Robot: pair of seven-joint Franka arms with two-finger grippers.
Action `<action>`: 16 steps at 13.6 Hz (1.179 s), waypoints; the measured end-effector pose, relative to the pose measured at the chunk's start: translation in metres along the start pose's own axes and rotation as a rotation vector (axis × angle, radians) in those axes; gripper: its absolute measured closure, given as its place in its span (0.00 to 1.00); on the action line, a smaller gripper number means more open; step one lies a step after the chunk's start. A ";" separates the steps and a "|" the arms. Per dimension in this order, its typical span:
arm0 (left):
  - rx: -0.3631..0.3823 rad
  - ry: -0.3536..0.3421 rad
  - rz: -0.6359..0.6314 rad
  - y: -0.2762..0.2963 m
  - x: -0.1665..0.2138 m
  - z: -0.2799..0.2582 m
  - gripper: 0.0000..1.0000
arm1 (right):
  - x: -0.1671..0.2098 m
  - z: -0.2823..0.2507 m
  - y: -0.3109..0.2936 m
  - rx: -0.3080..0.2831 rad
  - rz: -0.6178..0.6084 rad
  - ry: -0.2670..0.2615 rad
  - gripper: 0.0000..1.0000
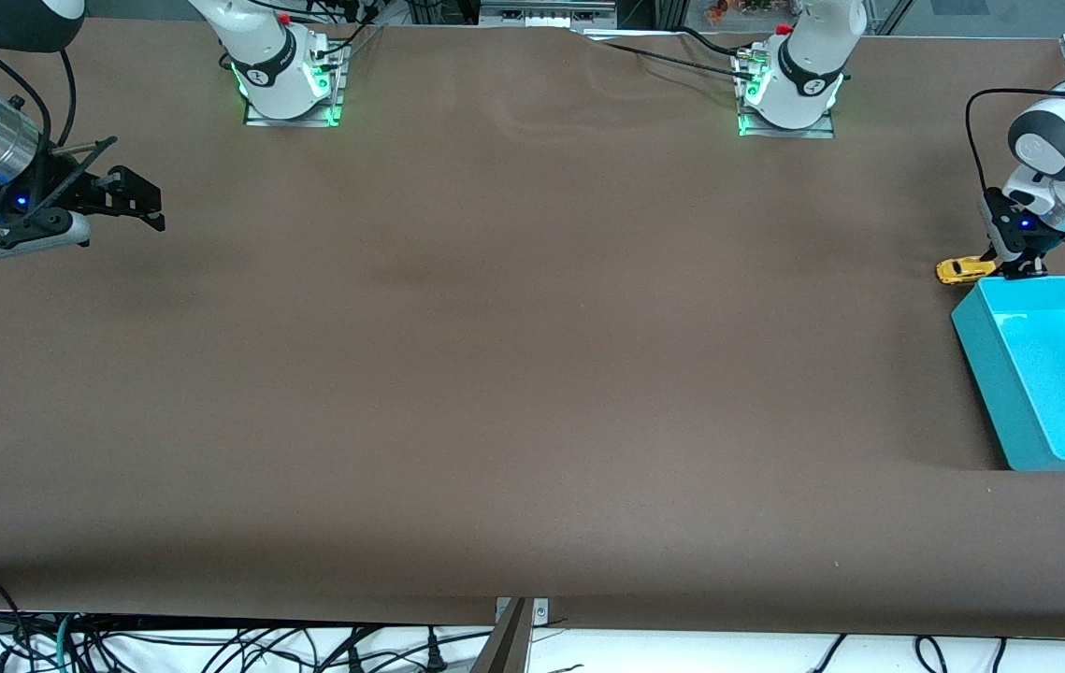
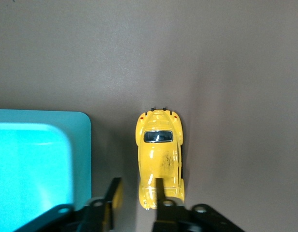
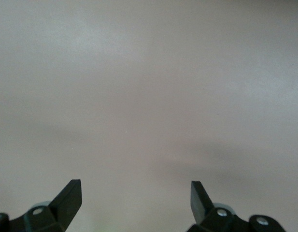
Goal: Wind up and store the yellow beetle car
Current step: 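Close the left gripper on the yellow car and hold it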
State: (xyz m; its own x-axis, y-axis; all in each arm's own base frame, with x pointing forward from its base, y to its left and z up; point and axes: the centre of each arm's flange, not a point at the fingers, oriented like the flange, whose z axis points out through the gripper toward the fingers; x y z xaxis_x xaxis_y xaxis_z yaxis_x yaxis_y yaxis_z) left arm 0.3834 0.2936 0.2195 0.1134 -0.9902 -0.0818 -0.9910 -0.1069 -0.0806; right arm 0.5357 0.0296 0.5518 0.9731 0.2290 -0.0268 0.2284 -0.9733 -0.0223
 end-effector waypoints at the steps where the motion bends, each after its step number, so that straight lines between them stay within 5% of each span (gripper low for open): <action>1: -0.010 0.005 -0.006 0.004 -0.001 0.002 0.73 | 0.000 0.000 0.000 0.000 0.000 0.000 0.00; 6: -0.035 0.016 -0.009 0.010 0.000 0.011 0.59 | 0.000 0.000 -0.002 0.000 -0.004 -0.001 0.00; 12: -0.094 0.054 -0.005 0.006 0.002 0.015 0.01 | 0.000 0.000 -0.003 0.000 -0.005 -0.002 0.00; 16: -0.125 0.080 0.009 -0.009 0.006 0.010 0.00 | 0.000 0.000 -0.003 0.000 -0.005 -0.002 0.00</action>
State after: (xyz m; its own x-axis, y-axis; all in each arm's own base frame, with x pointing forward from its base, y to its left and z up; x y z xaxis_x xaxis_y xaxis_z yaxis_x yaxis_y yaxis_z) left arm 0.3936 0.2898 0.2098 0.1038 -0.9946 -0.0026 -0.9936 -0.1038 0.0442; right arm 0.5355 0.0324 0.5515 0.9718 0.2341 -0.0286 0.2335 -0.9721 -0.0228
